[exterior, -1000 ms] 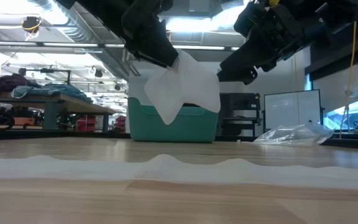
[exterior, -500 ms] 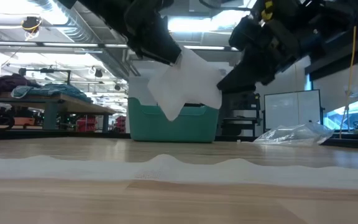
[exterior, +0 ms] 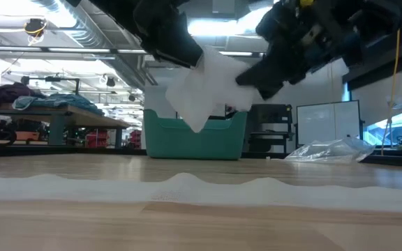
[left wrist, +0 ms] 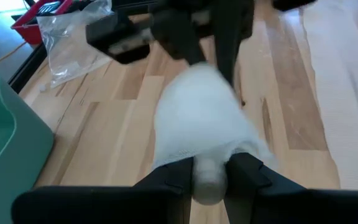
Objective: Roll bandage
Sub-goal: Roll the top white bandage
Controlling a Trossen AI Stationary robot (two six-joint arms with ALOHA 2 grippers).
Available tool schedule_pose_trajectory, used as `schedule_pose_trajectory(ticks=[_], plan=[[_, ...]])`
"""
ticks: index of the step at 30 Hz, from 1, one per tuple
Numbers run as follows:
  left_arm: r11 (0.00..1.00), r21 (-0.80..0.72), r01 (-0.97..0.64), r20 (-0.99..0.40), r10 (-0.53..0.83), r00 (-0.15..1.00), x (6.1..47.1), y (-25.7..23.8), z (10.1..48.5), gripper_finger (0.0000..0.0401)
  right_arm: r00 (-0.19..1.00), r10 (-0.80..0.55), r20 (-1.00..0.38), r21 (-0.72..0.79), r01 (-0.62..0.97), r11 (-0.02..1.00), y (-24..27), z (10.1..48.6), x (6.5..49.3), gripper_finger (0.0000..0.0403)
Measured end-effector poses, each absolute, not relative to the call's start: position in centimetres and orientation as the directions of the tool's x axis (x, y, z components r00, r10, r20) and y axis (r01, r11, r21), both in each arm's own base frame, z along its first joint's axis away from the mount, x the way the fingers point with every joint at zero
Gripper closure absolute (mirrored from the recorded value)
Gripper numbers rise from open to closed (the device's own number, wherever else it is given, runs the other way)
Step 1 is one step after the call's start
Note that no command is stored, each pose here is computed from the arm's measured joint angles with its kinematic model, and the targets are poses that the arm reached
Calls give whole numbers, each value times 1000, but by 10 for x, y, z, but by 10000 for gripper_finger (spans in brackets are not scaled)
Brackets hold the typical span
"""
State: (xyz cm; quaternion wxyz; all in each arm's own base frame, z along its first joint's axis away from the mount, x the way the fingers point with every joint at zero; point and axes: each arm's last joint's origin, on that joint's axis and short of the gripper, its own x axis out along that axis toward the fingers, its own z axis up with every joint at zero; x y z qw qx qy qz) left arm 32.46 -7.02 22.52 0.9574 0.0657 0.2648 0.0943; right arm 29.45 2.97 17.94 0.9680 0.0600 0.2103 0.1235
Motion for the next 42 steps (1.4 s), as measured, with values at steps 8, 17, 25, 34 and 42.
schedule_pose_trajectory(ticks=[8,17,25,34,42], plan=[[967,235,-99,-499,207,842,323,-74,224,347,895,302,-327,94,-287,953,50,248,282,392],[948,318,-3,-464,158,872,322,-91,228,347,979,69,-193,-13,-73,997,26,305,274,395],[902,409,137,-478,84,874,314,-114,232,347,931,-263,-253,-92,248,964,-18,310,273,381],[920,84,384,-496,-296,817,318,-121,258,347,892,-338,-300,-113,318,941,-50,302,273,281],[892,-58,448,-474,-420,774,309,-119,277,347,856,-303,-418,-198,240,950,-43,308,265,161]])
